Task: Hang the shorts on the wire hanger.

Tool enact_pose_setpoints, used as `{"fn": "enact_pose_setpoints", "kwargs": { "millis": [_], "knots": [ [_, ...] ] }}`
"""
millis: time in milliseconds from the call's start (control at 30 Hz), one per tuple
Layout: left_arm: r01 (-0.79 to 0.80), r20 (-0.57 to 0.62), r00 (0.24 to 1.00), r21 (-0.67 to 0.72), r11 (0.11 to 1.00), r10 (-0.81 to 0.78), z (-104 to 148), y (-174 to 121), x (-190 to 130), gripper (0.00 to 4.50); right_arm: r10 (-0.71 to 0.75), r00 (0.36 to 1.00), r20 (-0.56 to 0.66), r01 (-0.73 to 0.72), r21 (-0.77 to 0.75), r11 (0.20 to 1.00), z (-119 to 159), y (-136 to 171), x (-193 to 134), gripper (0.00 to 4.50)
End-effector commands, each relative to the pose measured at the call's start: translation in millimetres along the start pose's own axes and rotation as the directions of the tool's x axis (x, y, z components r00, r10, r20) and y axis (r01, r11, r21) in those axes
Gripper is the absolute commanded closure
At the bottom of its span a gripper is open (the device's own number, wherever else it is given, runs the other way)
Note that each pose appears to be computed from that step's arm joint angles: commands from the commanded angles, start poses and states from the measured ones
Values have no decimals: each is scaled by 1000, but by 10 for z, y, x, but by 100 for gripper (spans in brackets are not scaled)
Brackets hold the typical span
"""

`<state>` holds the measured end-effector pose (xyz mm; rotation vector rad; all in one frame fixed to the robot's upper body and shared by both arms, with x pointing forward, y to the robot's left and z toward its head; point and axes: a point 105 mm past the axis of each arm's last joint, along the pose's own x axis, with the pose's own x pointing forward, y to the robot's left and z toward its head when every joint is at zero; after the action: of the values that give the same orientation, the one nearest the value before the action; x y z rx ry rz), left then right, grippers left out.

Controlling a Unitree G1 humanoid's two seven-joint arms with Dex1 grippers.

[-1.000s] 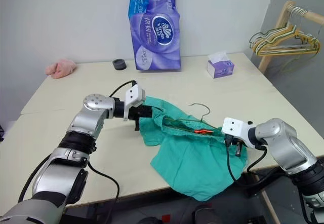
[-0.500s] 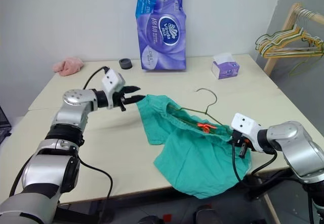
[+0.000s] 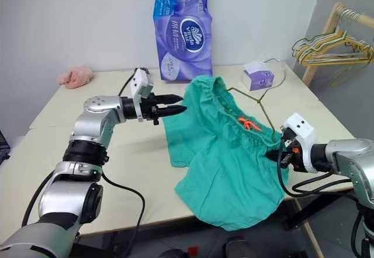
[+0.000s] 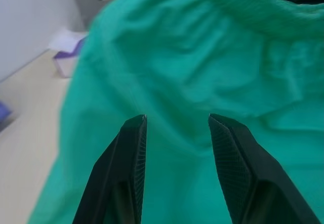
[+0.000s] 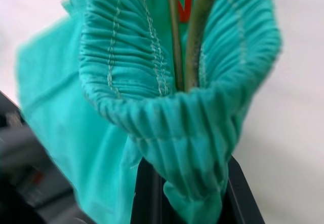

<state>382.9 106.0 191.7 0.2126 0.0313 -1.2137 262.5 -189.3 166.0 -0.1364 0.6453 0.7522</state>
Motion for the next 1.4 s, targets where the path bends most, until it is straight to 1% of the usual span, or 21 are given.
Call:
{"fn": "enact_pose_setpoints", "kwargs": {
  "millis": [33,100,167,267,400,433,500,600,667,700,800,900,1033,1100,1200,1300,1400],
  "knots": [
    [66,56,996,44,997,-69,267,-152,137,248,-41,997,71,39,17,999,100,39,-178,450],
    [104,72,992,53,993,-108,332,-252,233,248,-52,994,95,48,37,998,64,41,-248,450],
    [164,101,980,71,984,-171,441,-403,411,248,-92,989,114,84,78,993,-26,14,-380,450],
    [242,133,958,95,966,-253,582,-597,627,248,-178,975,134,156,159,975,-175,-43,-585,450],
    [273,123,949,139,952,-290,660,-722,825,248,-310,938,154,263,264,928,-300,-113,-844,450],
    [276,124,948,144,950,-294,683,-745,860,248,-341,928,152,288,290,913,-336,-119,-900,450],
    [323,165,922,169,931,-350,816,-885,1008,248,-438,888,140,362,376,853,-476,-98,-1035,450],
    [375,186,891,215,902,-415,918,-1054,1123,248,-529,840,119,403,516,756,-510,34,-1112,450],
    [398,194,874,244,885,-446,960,-1132,1156,248,-579,808,106,438,548,713,-524,70,-1113,450],
    [403,198,868,258,878,-456,986,-1163,1174,248,-606,789,101,460,557,692,-526,73,-1118,450],
    [390,222,854,325,861,-471,1125,-1268,1284,248,-704,705,87,539,580,611,-467,-41,-1206,450],
    [370,240,850,361,856,-468,1207,-1310,1342,248,-754,650,96,576,585,571,-359,-162,-1281,450],
    [353,243,850,398,847,-468,1236,-1341,1389,248,-778,619,103,603,573,556,-235,-294,-1357,450],
    [346,253,849,398,850,-464,1273,-1362,1426,248,-797,595,104,614,582,534,-152,-422,-1423,450],
    [327,263,849,418,847,-458,1330,-1395,1473,248,-816,574,62,636,594,493,-90,-638,-1533,450],
    [321,270,847,425,846,-457,1359,-1414,1499,248,-821,570,26,644,606,466,-57,-779,-1604,450],
    [299,276,849,451,841,-450,1404,-1431,1543,248,-829,556,-57,672,619,407,-48,-1087,-1740,450]
  ]
}}
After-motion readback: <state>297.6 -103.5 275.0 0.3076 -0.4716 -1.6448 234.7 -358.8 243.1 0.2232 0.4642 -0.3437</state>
